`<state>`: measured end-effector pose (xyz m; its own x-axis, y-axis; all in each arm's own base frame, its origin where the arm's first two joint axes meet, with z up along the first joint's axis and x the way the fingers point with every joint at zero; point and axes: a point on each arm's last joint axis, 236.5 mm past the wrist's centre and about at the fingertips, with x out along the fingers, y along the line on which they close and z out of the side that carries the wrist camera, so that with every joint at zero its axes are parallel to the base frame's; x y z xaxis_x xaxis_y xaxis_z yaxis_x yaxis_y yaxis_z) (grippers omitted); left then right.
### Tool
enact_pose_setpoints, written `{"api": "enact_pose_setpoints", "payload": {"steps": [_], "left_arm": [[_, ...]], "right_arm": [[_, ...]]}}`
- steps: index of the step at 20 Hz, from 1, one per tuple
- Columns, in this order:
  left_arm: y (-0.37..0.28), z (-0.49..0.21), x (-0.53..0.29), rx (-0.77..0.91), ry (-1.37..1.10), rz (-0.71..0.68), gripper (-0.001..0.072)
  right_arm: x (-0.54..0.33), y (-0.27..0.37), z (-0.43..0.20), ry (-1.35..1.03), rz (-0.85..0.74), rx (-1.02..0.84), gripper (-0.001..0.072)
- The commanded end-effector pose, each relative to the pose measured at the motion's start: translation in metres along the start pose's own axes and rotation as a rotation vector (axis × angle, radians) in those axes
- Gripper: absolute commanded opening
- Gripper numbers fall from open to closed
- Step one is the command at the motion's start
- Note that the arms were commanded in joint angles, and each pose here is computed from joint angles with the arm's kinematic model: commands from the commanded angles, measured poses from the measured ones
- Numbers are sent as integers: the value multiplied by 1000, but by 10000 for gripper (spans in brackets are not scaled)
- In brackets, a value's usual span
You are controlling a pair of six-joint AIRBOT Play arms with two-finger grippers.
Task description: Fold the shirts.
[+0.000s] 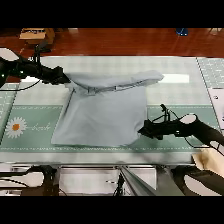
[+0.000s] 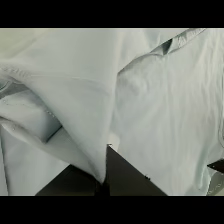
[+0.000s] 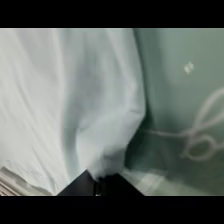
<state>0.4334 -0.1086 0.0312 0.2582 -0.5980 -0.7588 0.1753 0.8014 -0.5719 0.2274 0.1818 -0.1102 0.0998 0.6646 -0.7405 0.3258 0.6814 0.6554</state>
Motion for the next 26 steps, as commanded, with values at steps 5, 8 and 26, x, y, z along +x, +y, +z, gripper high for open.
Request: {"api": "enact_pose_setpoints", "payload": {"steps": [5, 8, 26], "left_arm": [[14, 10, -26, -3, -58, 17, 23], [14, 3, -45, -23, -48, -3, 23], [-72, -72, 19, 105, 241, -142, 23]], "right_arm": [[-100, 124, 88, -374, 244, -197, 28], [-222, 163, 166, -742, 308, -207, 28], [-259, 82, 237, -643, -9, -262, 387]]}}
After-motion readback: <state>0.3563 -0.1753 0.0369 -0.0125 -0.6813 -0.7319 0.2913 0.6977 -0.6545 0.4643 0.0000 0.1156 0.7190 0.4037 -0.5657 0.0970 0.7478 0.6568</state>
